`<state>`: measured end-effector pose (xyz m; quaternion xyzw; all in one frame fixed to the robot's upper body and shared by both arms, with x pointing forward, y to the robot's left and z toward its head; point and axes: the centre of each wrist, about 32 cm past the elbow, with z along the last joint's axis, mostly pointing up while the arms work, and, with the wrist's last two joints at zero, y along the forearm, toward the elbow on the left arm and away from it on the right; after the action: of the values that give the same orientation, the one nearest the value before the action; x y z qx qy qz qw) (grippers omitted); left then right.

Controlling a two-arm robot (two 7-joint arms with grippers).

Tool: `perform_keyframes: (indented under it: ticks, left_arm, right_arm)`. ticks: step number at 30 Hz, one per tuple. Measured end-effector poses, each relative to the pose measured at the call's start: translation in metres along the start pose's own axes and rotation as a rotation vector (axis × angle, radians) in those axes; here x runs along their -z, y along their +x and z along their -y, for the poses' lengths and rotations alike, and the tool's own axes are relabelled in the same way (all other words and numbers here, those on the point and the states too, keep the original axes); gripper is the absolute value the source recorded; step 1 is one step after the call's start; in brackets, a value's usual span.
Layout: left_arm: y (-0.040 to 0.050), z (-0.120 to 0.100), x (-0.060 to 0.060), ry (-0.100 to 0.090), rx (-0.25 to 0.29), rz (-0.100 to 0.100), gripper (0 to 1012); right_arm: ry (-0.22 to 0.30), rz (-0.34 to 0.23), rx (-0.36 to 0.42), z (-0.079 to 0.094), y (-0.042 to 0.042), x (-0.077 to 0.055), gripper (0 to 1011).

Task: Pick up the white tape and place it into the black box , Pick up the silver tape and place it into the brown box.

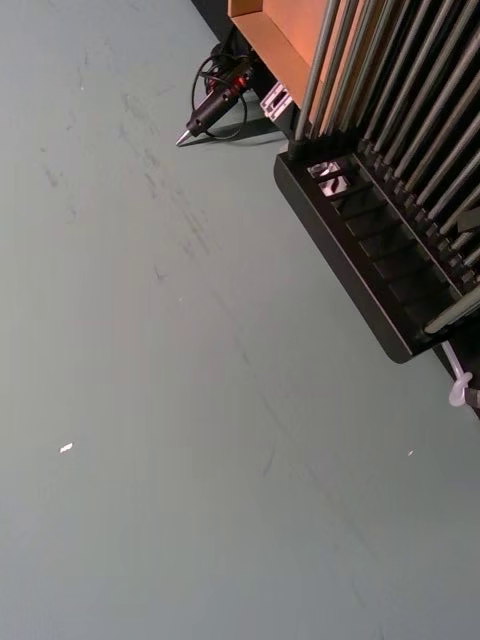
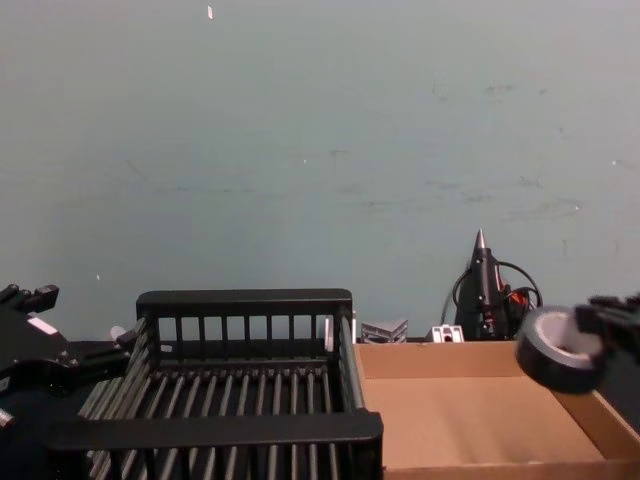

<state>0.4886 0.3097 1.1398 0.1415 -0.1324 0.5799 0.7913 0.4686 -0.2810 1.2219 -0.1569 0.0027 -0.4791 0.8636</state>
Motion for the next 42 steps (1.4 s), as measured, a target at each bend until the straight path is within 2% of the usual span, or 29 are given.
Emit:
perform_keyframes:
  ticks: [3, 13, 17, 20, 23, 30, 42]
  left_arm:
    - [0.0000, 0.000, 0.000, 0.000, 0.000, 0.000, 1001]
    - [0.0000, 0.000, 0.000, 0.000, 0.000, 0.000, 1001]
    - [0.0000, 0.000, 0.000, 0.000, 0.000, 0.000, 1001]
    - [0.0000, 0.000, 0.000, 0.000, 0.000, 0.000, 1001]
    - [0.0000, 0.000, 0.000, 0.000, 0.000, 0.000, 1001]
    - [0.0000, 0.000, 0.000, 0.000, 0.000, 0.000, 1001]
    - [0.0000, 0.000, 0.000, 0.000, 0.000, 0.000, 1001]
  right_arm:
    - [0.002, -0.009, 0.017, -0.023, 0.0041, -0.004, 122]
    - [-0.035, -0.018, 0.037, -0.072, 0.0098, -0.010, 122]
    - [-0.081, -0.031, 0.043, -0.092, 0.0109, -0.008, 122]
    - [-0.102, -0.036, 0.047, -0.101, 0.0108, -0.005, 122]
    - [-0.135, -0.051, 0.054, -0.112, 0.0112, 0.002, 122]
    - [-0.173, -0.068, 0.064, -0.123, 0.0113, 0.013, 123]
    - [-0.176, -0.058, 0.066, -0.125, 0.0109, 0.015, 122]
